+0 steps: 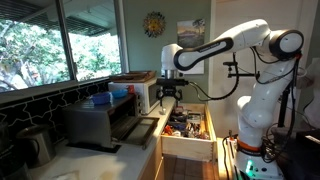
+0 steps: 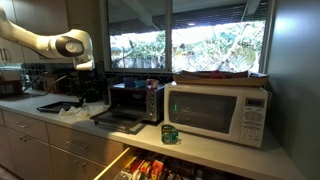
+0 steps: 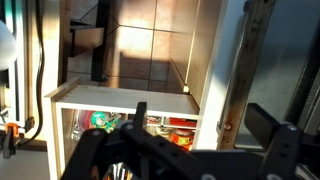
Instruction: Open then close the oven grill door
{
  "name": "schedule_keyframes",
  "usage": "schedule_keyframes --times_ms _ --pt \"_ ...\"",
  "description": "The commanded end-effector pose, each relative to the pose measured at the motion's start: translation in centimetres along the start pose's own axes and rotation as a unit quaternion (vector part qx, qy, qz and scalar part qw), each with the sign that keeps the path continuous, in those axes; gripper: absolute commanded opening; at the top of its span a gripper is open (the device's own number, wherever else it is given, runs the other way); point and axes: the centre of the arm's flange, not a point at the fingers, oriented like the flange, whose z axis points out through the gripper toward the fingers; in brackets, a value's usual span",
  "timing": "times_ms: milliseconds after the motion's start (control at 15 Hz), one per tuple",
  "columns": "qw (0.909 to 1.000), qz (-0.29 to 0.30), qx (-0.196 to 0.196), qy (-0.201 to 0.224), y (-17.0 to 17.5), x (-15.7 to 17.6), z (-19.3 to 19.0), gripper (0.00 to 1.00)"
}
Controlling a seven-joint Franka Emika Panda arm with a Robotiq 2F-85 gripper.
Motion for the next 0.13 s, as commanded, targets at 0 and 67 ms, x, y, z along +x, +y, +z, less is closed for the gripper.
schedule_keyframes --times_ms 0,67 --pt "0.9997 -0.025 0.002 -0.008 0.2 0.5 -1.6 1.00" --pt "0.9989 -0.043 0.009 -0.015 0.2 0.9 -2.8 1.00"
